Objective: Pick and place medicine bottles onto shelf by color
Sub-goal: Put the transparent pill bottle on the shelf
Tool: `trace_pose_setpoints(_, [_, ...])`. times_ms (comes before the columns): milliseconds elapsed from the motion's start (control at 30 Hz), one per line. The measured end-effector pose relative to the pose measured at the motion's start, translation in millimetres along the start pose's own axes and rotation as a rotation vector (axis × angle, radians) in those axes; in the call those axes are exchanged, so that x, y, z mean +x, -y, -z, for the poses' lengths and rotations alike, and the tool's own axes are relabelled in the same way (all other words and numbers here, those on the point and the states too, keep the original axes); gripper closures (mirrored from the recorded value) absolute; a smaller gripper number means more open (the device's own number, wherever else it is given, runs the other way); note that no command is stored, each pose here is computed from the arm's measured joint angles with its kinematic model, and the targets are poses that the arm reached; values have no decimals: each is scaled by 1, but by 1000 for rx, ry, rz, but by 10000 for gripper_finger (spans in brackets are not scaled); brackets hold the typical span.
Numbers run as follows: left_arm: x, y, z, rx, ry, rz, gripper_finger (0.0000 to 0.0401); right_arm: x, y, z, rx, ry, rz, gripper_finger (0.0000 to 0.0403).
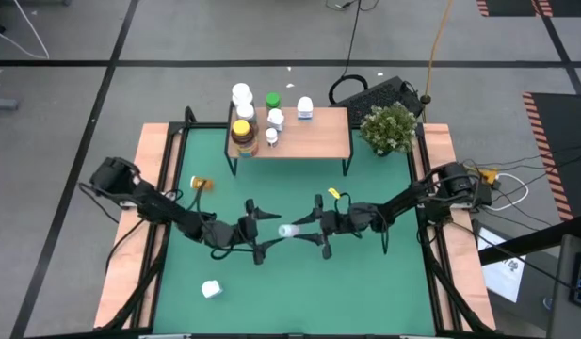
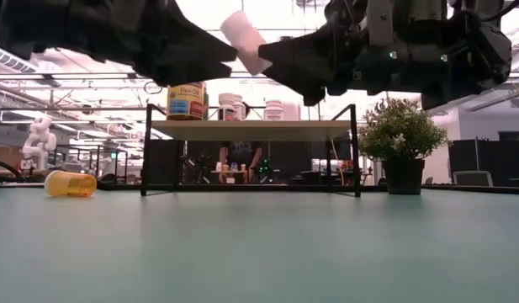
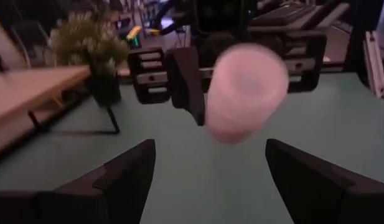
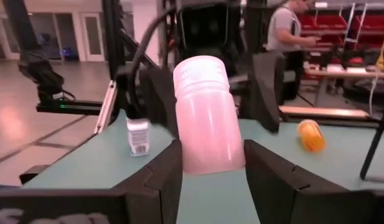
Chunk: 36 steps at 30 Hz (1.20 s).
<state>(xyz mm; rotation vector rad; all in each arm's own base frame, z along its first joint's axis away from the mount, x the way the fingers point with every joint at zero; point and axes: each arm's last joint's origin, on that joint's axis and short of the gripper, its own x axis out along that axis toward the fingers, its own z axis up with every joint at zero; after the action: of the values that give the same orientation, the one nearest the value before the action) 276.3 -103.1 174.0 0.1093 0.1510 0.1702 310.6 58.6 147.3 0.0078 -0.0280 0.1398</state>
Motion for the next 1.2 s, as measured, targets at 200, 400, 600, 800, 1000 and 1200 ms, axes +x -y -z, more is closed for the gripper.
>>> trace_pose_setpoints(200, [14, -2, 2, 53, 99, 10, 99, 0, -1, -2, 2, 21, -27, 259])
trace_pose_setpoints(400, [24, 2, -8, 77, 145, 104, 157, 0, -2, -2, 10, 27, -33, 258])
trace_pose_setpoints(600, [25, 3, -10, 76, 149, 128, 234, 0, -1, -2, 23, 28, -29, 258])
trace_pose_setpoints(800, [26, 3, -6, 72, 110, 137, 260, 0, -1, -1, 29, 21, -30, 242])
trace_pose_setpoints(1000, [26, 4, 4, 91, 3, 139, 249, -1, 0, 3, -46, -68, -20, 196])
trace_pose_setpoints(1200, [24, -2, 31, 131, -262, 148, 243, -8, 0, 1, -49, -242, -24, 164])
